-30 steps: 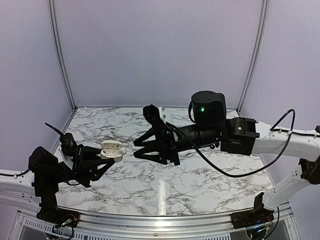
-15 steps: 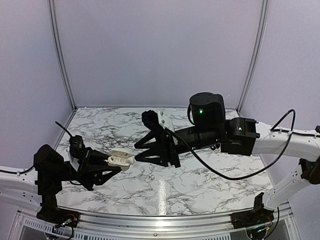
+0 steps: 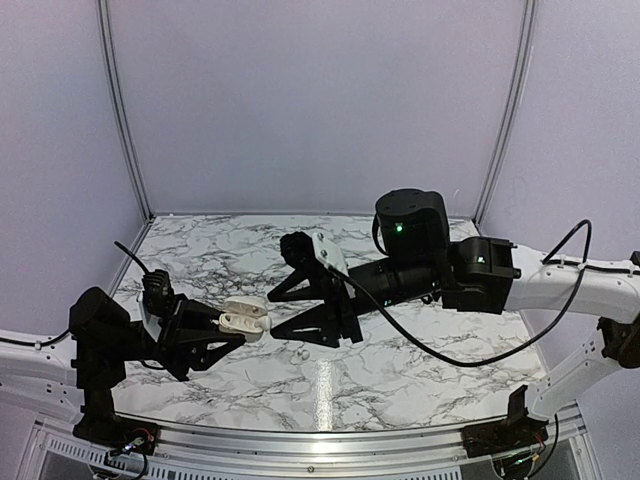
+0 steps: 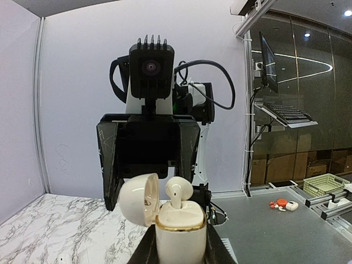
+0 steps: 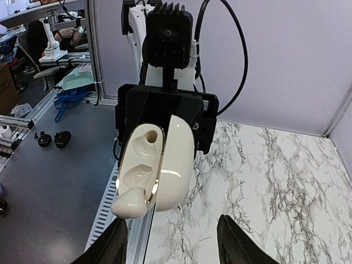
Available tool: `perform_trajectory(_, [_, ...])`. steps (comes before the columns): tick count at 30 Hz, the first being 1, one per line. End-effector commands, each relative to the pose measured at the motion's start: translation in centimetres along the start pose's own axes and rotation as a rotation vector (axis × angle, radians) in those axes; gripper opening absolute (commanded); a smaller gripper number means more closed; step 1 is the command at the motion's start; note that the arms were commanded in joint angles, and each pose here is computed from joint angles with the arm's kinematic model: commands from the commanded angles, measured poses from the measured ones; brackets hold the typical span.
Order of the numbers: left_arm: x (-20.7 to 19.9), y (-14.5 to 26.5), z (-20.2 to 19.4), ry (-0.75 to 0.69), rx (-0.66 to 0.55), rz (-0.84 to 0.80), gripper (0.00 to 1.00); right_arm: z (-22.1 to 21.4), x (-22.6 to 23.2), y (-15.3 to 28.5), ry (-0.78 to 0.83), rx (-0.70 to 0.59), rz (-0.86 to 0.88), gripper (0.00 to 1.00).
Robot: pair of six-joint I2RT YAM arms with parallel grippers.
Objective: Insert the wireless bluetooth earbuds into the charging case
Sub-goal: Adjust the right earbud in the right side groove of the charging case.
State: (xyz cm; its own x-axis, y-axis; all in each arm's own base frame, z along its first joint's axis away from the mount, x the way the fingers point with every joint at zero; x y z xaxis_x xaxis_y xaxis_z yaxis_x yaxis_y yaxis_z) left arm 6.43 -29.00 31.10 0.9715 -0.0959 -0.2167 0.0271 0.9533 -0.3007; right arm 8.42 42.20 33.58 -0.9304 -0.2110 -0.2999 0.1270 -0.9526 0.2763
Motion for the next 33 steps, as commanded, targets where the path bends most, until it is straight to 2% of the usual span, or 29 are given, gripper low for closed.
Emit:
perform_trajectory(1, [-0.3, -0.4, 1.1, -0.010, -0.018, -0.023, 0.00, 2.3, -0.3, 0.6, 0.036, -0.046, -0.008, 0.56])
perform_trajectory(33, [0.6, -0.9, 0.0, -0.019, 0.016, 0.005, 0.00, 2.8, -0.8, -1.1, 0.002, -0.076, 0.000, 0.59])
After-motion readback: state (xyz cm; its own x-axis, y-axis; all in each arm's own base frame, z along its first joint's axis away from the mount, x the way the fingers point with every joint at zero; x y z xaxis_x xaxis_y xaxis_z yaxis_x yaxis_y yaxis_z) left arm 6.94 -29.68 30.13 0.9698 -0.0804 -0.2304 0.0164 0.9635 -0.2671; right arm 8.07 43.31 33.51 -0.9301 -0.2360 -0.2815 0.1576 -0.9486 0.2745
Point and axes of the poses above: each gripper's point midway between its finger pads, its own y axis back along the fingers, its own x axis along the line the jaws close on, z = x × y, the point moved 2 cm from there along y, back along the fingers, and after that the axes turned 14 degrees about y, right-handed, at the moved point
